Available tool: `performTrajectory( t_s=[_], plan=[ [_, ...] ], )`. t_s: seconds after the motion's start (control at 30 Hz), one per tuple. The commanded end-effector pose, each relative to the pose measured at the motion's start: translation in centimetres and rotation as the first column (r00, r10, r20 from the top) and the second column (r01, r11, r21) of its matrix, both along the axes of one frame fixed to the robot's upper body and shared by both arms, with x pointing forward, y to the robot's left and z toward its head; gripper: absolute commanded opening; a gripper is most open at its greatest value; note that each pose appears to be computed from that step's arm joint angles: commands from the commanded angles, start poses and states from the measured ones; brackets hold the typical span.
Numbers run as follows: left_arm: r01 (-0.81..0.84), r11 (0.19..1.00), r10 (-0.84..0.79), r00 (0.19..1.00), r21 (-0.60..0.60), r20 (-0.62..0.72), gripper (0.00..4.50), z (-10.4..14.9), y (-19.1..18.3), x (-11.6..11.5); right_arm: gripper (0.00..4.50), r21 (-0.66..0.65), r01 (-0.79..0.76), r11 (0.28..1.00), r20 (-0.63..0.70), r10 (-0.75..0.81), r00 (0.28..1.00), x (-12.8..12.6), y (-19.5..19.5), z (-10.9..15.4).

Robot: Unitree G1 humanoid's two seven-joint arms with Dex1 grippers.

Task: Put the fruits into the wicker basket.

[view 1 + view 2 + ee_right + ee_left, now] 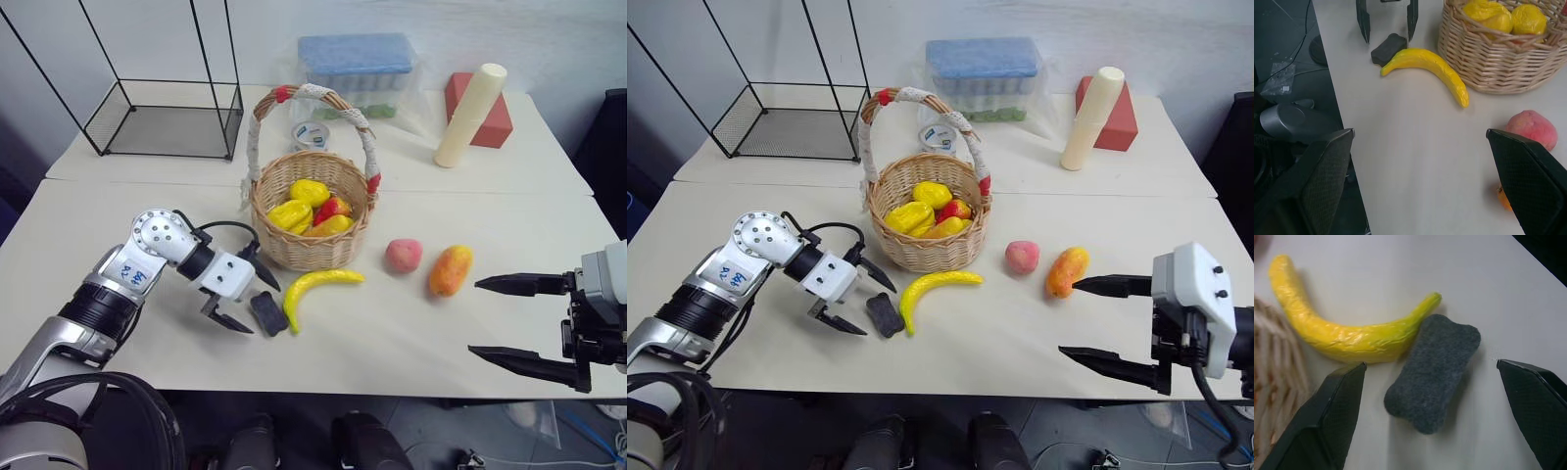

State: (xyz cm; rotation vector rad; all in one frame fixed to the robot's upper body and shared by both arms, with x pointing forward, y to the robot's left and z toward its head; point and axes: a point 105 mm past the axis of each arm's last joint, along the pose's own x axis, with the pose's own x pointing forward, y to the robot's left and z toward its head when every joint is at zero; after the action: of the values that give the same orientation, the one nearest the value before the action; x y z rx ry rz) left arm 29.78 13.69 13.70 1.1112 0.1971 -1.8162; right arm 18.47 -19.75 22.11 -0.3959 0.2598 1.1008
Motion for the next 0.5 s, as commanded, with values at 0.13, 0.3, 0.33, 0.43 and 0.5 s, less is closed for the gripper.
performTrajectory(
  t_s=[0.13, 0.3, 0.33, 0.43, 0.5],
  plan=[
    [0.127, 0.985, -0.117, 0.99, 0.118, -0.084, 4.31, -1.0, -0.1, -0.9, 4.49, 0.001, -0.016, 1.0, 0.033, 0.016, 0.999, 0.0, 0.8, 0.5],
    [0.125, 0.983, -0.113, 0.989, 0.135, -0.095, 2.98, -1.3, 0.2, -0.7, 4.5, 0.008, -0.027, 1.0, 0.045, 0.027, 0.999, 0.2, 1.2, 0.7],
    [0.12, 0.983, -0.108, 0.99, 0.139, -0.095, 2.73, -1.3, 0.3, -0.6, 4.5, 0.01, -0.029, 1.0, 0.049, 0.029, 0.998, 0.3, 1.3, 0.8],
    [0.091, 0.984, -0.079, 0.994, 0.151, -0.082, 1.84, -1.4, 0.9, -0.2, 4.5, 0.018, -0.037, 0.999, 0.057, 0.036, 0.998, 0.5, 1.5, 1.0],
    [0.039, 0.991, -0.031, 0.997, 0.125, -0.067, 1.31, -1.3, 1.1, 0.2, 4.5, 0.021, -0.044, 0.999, 0.061, 0.043, 0.997, 0.6, 1.6, 1.0]
  ],
)
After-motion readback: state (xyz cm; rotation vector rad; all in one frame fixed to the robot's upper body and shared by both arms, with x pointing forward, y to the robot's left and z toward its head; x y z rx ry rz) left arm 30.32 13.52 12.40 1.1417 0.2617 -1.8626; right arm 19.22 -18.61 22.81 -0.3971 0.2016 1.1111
